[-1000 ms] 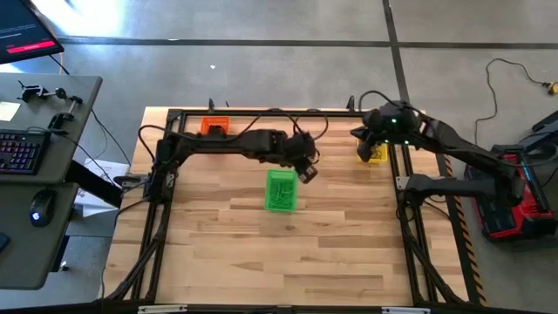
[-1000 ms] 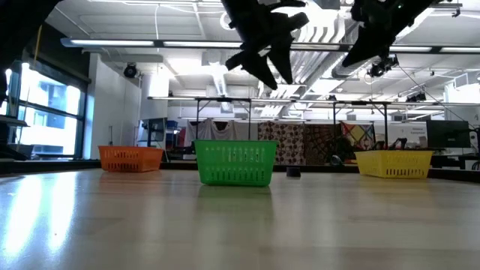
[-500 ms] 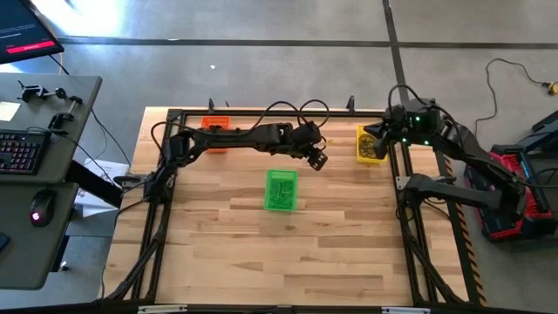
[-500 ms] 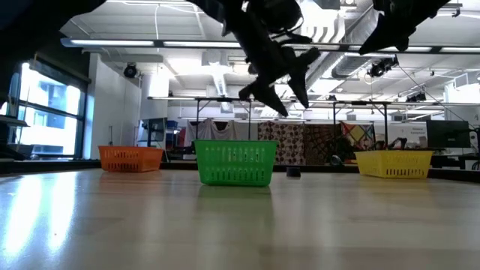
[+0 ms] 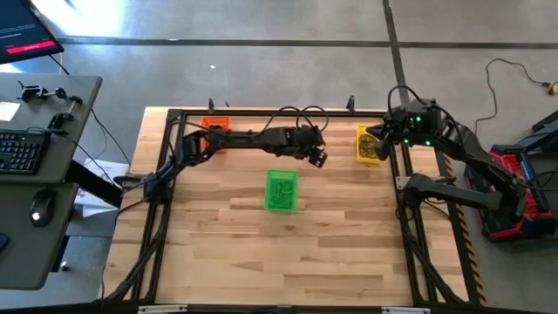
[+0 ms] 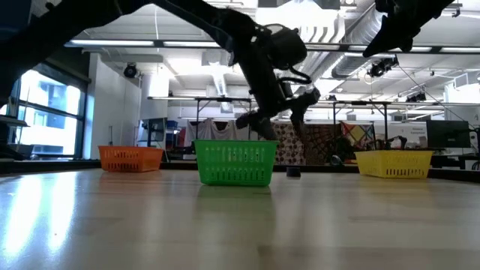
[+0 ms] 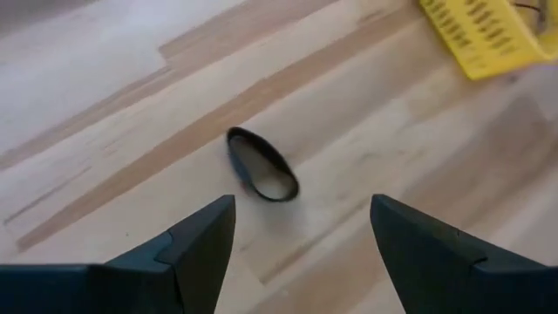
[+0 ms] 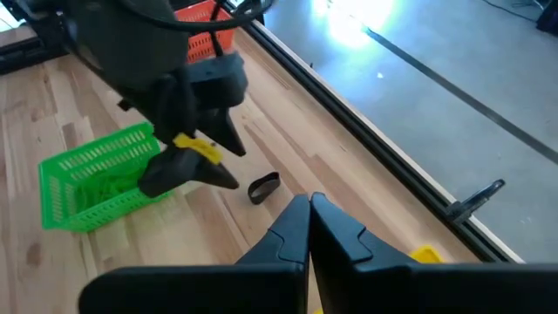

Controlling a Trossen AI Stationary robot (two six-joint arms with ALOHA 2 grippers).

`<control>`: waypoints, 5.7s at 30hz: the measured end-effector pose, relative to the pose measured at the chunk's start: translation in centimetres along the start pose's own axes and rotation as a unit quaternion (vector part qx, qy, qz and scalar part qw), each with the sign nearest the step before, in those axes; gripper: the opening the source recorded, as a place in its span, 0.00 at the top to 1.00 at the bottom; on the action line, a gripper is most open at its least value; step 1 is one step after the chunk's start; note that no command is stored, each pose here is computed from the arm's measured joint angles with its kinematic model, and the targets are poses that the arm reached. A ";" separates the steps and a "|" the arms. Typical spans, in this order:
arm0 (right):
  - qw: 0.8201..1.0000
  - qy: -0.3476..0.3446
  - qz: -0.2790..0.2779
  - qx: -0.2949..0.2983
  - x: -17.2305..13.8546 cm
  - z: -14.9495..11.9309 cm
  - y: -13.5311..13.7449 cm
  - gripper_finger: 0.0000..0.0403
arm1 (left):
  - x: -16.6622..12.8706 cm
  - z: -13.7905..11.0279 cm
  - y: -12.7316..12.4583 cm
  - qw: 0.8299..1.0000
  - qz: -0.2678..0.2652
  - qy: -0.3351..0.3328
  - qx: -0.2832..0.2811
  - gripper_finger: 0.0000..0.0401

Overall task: Sort rubber bands into baskets
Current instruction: Put the black rubber band into the orange bin

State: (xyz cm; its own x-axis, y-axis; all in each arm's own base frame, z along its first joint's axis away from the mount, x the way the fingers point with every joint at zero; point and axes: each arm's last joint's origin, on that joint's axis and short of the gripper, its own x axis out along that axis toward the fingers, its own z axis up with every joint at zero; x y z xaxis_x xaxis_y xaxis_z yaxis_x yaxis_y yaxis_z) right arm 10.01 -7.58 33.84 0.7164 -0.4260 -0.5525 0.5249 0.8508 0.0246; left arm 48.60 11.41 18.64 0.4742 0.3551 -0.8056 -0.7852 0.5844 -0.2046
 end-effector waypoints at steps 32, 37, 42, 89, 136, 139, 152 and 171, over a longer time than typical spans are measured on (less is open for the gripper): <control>1.000 0.007 0.007 -0.011 0.0 -0.1 0.0 1.00 | 4.3 0.0 2.0 1.000 0.003 0.011 -0.012 0.56; 1.000 0.007 0.007 -0.011 0.0 -0.1 0.0 1.00 | 4.3 -0.1 1.8 0.999 -0.019 0.027 0.005 0.71; 1.000 0.007 0.007 -0.011 0.0 -0.1 0.0 1.00 | 3.4 0.4 1.1 0.995 -0.054 0.055 0.066 0.87; 1.000 0.006 0.027 -0.006 0.0 -0.1 0.2 1.00 | 4.2 0.9 0.4 0.953 -0.049 0.056 0.294 0.68; 0.999 -0.013 0.051 0.001 -0.1 0.2 0.3 1.00 | -10.0 5.9 -2.6 0.947 -0.113 -0.009 0.300 1.00; 0.998 -0.028 0.056 0.006 -0.1 0.5 0.3 1.00 | -10.5 5.9 -2.6 0.947 -0.114 -0.010 0.301 1.00; 0.998 -0.037 0.057 0.004 -0.1 0.6 0.3 1.00 | -10.8 6.0 -2.3 0.952 -0.088 -0.014 0.293 1.00; 0.996 -0.045 0.073 -0.007 -0.2 0.8 0.4 1.00 | -6.1 2.6 -6.1 0.933 -0.176 -0.146 0.279 1.00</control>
State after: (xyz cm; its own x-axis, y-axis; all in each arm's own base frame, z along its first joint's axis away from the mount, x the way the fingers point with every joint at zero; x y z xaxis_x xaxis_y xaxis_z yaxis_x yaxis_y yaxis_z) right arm 10.46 -7.38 34.59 0.8229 -0.3237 -0.4670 0.4068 0.9094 0.0865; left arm 51.52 7.59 26.19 0.8158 0.2063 -0.5403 -0.2702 0.9619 -0.0407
